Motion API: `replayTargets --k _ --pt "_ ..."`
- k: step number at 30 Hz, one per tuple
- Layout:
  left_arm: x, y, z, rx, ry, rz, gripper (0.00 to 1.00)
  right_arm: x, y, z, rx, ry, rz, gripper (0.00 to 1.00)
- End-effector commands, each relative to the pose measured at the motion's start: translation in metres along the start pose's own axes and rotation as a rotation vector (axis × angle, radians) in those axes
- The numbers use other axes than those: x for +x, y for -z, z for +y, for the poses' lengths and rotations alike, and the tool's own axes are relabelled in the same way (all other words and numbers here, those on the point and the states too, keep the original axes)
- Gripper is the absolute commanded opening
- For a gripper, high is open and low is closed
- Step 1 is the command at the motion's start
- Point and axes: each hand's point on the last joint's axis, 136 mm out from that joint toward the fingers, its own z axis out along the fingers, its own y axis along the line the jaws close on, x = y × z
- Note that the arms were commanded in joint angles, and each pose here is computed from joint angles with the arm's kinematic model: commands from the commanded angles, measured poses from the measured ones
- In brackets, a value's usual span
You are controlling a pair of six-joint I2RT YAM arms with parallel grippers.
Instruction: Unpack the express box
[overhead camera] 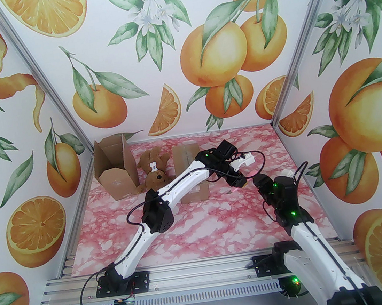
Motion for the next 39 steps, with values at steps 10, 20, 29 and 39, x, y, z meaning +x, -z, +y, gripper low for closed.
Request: replayTargets --k 10,20,29,39 --pt "-0.012 0.022 -0.037 0.063 -0.044 -0.018 0.24 -0.012 0.019 0.013 -0.073 -0.026 -0.079 0.56" --pt "0.004 0.014 -0.023 -0.011 -0.051 0.035 0.36 -0.017 0.021 -0.023 0.143 -0.001 -0.109 0.64" --pt "0.034 -0.015 -0.026 -0.018 -0.09 0.069 0.6 -0.029 0.054 -0.063 0.409 0.059 -0.127 0.72" --pt "0.038 -0.047 -0.053 -0.008 -0.137 0.031 0.73 -0.027 0.071 -0.092 0.57 0.021 -0.097 0.81"
